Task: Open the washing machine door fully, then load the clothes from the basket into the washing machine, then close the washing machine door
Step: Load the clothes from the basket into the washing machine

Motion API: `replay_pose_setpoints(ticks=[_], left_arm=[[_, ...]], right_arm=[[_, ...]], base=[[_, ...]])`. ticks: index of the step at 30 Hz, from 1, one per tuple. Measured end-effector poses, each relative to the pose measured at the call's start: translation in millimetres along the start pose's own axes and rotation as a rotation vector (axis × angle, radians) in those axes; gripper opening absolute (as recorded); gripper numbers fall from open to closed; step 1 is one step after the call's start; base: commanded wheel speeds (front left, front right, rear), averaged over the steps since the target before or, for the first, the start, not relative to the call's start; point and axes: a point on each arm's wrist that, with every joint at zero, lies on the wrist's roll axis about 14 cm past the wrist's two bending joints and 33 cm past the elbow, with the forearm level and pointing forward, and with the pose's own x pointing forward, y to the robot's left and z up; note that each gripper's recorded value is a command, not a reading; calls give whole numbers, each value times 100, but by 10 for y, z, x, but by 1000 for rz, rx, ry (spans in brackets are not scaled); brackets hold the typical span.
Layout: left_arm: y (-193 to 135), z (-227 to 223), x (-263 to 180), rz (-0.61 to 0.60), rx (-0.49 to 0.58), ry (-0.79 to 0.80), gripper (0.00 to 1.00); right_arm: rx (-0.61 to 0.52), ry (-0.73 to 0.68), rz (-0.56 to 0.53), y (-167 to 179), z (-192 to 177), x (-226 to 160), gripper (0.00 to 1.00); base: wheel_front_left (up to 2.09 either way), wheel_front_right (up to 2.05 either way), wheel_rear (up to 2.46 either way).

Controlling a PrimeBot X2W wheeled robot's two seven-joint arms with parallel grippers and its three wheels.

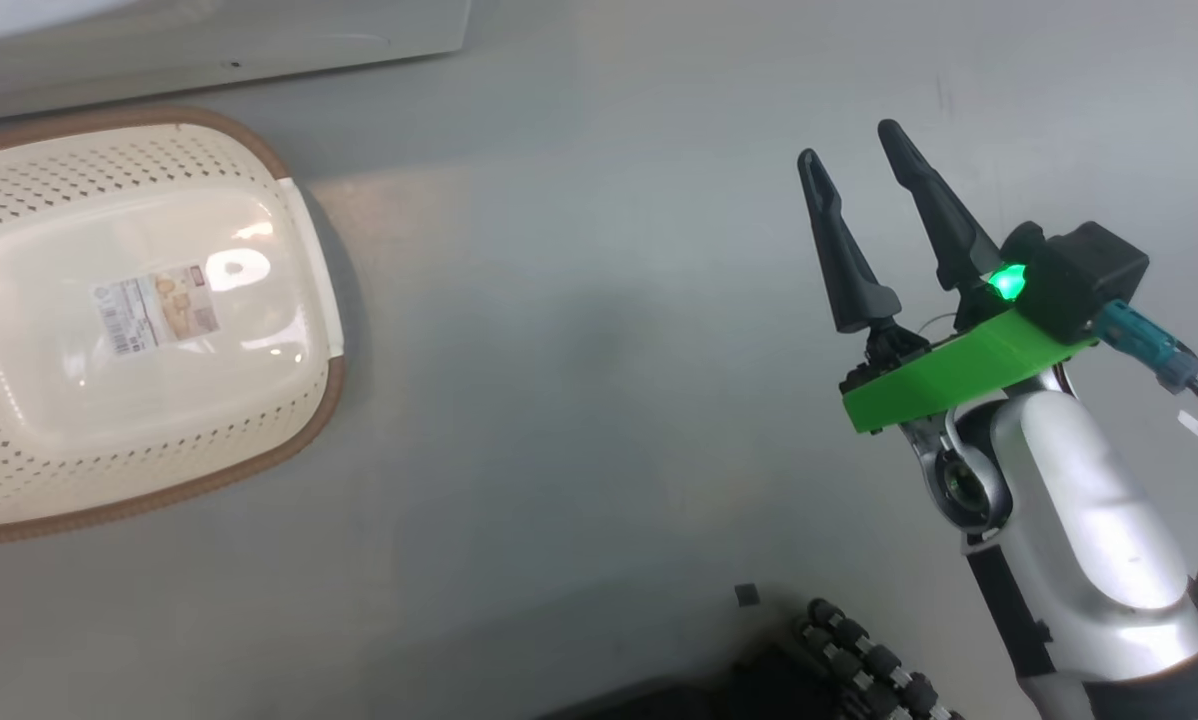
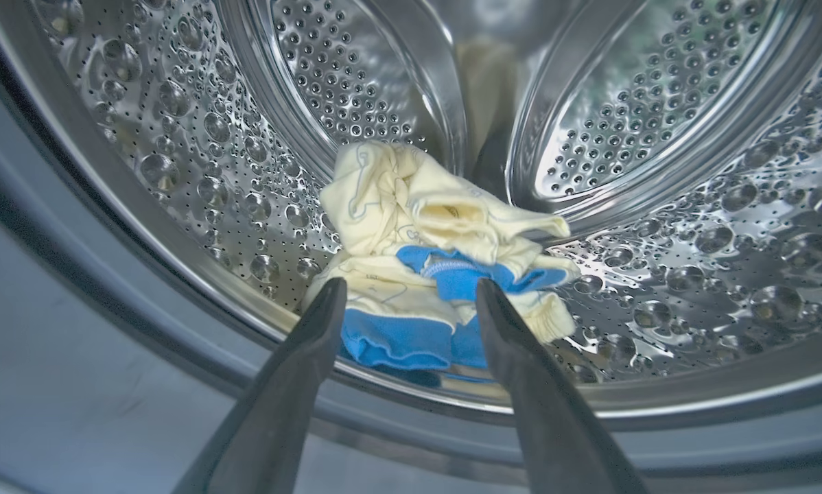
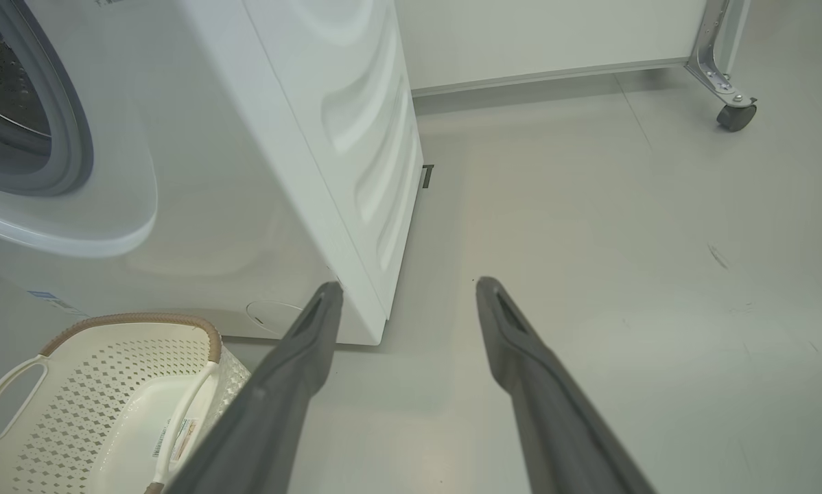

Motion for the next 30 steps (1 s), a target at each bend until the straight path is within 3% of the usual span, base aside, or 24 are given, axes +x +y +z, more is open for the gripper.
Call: replay_pose_setpoints(ticks=[11,30], left_arm=[[-195,20,-751,-44,9,-36,100],[-353,91,-2213,14,-43,-44,100]], right_arm=[[-24,-45,1,20,225,-170,100],[-47,-122,49,243,662,-444,100]], base=[[0,0,0],[0,0,0]])
